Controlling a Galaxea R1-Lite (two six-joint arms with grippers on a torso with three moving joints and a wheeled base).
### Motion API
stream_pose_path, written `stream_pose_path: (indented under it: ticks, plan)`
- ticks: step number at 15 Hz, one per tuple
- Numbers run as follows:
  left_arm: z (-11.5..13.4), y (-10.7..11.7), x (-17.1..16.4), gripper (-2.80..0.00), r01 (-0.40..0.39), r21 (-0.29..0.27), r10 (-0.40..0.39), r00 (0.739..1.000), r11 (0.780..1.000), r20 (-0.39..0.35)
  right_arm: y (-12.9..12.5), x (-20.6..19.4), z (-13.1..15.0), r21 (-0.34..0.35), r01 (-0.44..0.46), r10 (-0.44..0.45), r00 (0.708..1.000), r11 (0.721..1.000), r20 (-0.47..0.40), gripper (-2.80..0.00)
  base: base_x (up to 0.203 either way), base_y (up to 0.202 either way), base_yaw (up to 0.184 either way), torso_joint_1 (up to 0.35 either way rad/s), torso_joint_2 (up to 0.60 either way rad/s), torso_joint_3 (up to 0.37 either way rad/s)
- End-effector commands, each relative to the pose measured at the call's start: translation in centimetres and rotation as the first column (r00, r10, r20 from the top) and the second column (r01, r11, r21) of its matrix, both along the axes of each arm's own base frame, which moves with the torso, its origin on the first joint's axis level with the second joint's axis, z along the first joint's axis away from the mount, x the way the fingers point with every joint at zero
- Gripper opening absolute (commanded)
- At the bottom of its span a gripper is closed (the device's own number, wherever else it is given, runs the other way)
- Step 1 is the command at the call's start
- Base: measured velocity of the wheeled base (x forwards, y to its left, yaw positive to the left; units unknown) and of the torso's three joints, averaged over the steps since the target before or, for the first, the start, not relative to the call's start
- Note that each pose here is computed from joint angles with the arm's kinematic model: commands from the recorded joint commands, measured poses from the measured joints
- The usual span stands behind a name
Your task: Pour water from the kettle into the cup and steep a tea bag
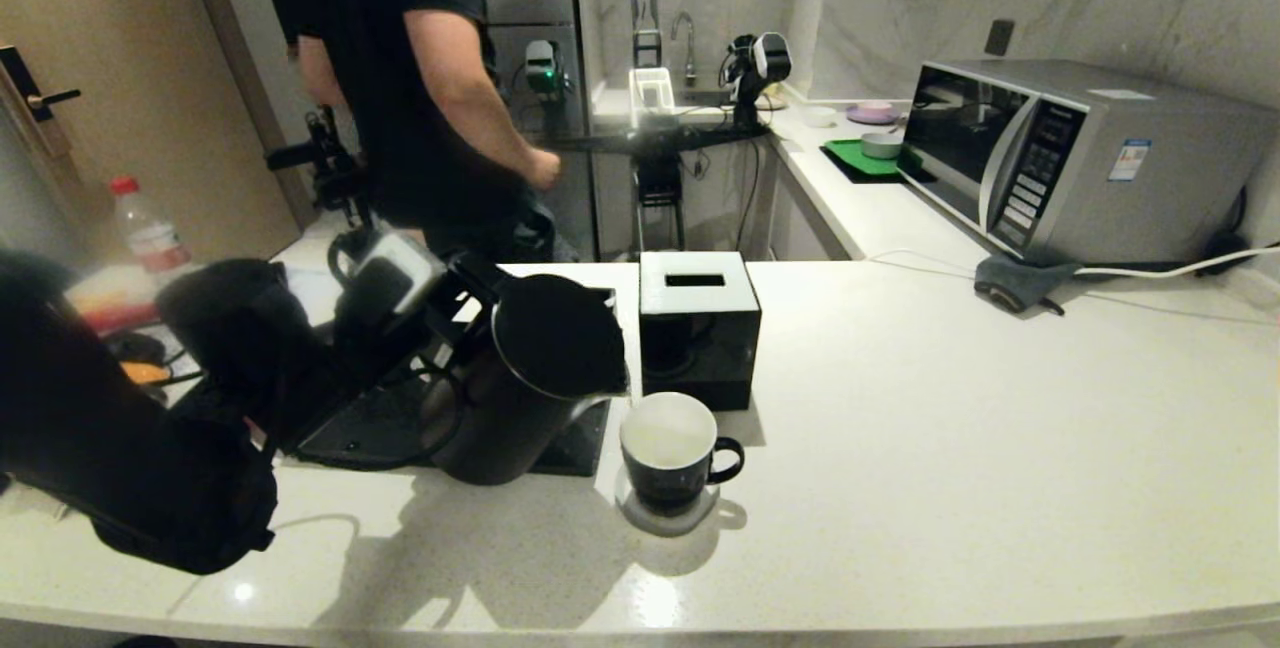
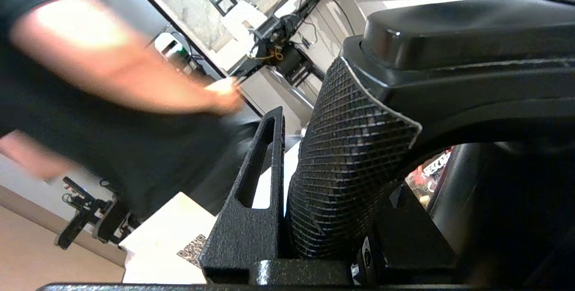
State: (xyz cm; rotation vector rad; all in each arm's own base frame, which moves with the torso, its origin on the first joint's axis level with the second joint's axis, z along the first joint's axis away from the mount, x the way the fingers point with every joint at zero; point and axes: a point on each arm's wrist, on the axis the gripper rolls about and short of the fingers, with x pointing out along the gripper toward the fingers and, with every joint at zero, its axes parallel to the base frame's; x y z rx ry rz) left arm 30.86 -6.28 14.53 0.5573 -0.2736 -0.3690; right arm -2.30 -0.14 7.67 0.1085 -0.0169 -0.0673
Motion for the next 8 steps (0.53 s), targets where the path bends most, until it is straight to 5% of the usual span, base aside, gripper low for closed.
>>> stream_pose_path:
  ticks: [1,8]
  plan:
    - [-0.04,-0.13,0.32,-2.80,0.004,0.009,-0.004,1.000,1.000,0.008,0.00,0.01,0.01,0.001,0.001,-0.001,1.000,1.000,-0.001,-2.80,0.000,0.000,0.000,0.000,0.00,0.000]
    - [-0.20,-0.73,0.42,-2.80,0.019,0.037,-0.020,1.000,0.999,0.017,0.00,0.01,0.01,0.001,0.001,-0.001,1.000,1.000,-0.001,-2.80,0.000,0.000,0.000,0.000,0.00,0.000]
